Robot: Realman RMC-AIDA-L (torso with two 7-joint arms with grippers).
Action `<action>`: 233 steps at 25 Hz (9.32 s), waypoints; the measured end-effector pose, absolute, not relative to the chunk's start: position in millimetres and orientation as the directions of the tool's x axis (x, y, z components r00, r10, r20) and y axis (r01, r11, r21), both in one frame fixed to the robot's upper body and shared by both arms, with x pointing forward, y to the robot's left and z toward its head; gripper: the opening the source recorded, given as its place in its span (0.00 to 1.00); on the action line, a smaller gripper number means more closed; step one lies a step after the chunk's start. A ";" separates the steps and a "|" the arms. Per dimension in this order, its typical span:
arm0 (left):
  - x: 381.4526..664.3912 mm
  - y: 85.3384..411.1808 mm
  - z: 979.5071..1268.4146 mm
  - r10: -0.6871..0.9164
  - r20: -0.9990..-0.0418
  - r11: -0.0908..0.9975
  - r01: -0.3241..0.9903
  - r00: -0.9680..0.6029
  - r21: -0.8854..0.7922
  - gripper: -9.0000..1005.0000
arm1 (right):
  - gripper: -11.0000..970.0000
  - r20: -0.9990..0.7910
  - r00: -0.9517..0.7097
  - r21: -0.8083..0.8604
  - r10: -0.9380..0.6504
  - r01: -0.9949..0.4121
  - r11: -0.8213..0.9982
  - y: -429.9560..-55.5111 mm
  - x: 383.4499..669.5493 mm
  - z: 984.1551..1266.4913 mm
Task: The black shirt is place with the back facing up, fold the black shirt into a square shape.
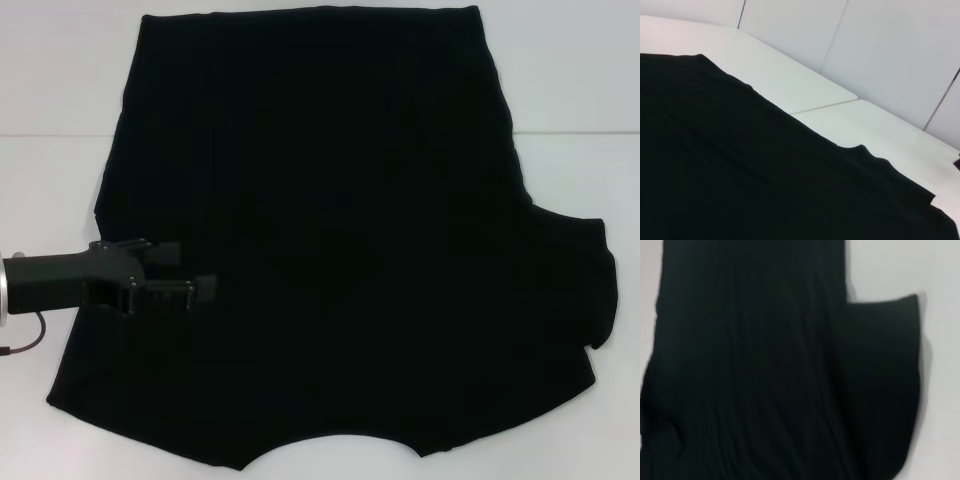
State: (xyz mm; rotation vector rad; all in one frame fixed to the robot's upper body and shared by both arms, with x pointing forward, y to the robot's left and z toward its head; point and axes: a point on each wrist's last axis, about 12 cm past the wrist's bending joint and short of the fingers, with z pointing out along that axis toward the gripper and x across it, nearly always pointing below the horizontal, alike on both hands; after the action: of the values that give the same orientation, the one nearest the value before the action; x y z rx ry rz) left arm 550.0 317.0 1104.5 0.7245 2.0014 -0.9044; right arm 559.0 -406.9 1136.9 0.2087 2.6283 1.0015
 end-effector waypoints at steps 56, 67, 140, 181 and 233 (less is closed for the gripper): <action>551.9 325.7 1104.5 0.070 -0.877 0.647 0.691 -0.476 -0.323 0.93 | 0.13 -0.196 -0.941 0.574 0.275 0.117 0.811 -350.2 594.4 1089.9; 553.6 327.1 1106.4 0.053 -0.885 0.655 0.685 -0.462 -0.319 0.93 | 0.05 -0.197 -0.942 0.595 0.272 0.105 0.796 -355.7 592.7 1098.1; 552.3 334.4 1109.2 -0.055 -0.905 0.687 0.642 -0.421 -0.341 0.89 | 0.03 -0.242 -0.935 0.540 0.261 0.094 0.837 -347.3 602.4 1093.2; 547.9 345.9 1113.1 -0.182 -0.903 0.701 0.593 -0.389 -0.396 0.84 | 0.03 -0.446 -0.858 0.604 0.254 -0.080 0.793 -329.3 631.0 1122.5; 510.9 383.3 1116.3 -0.252 -0.345 0.679 0.088 -0.904 -0.729 0.73 | 0.53 -0.465 -0.871 0.657 0.158 -0.219 0.721 -290.2 642.2 1142.4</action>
State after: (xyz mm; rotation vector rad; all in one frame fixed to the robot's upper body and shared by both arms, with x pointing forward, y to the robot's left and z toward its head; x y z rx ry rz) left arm 510.9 383.3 1116.3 -0.1278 2.4718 -1.1036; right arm 642.2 -290.2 1142.4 -0.0463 2.4259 1.0133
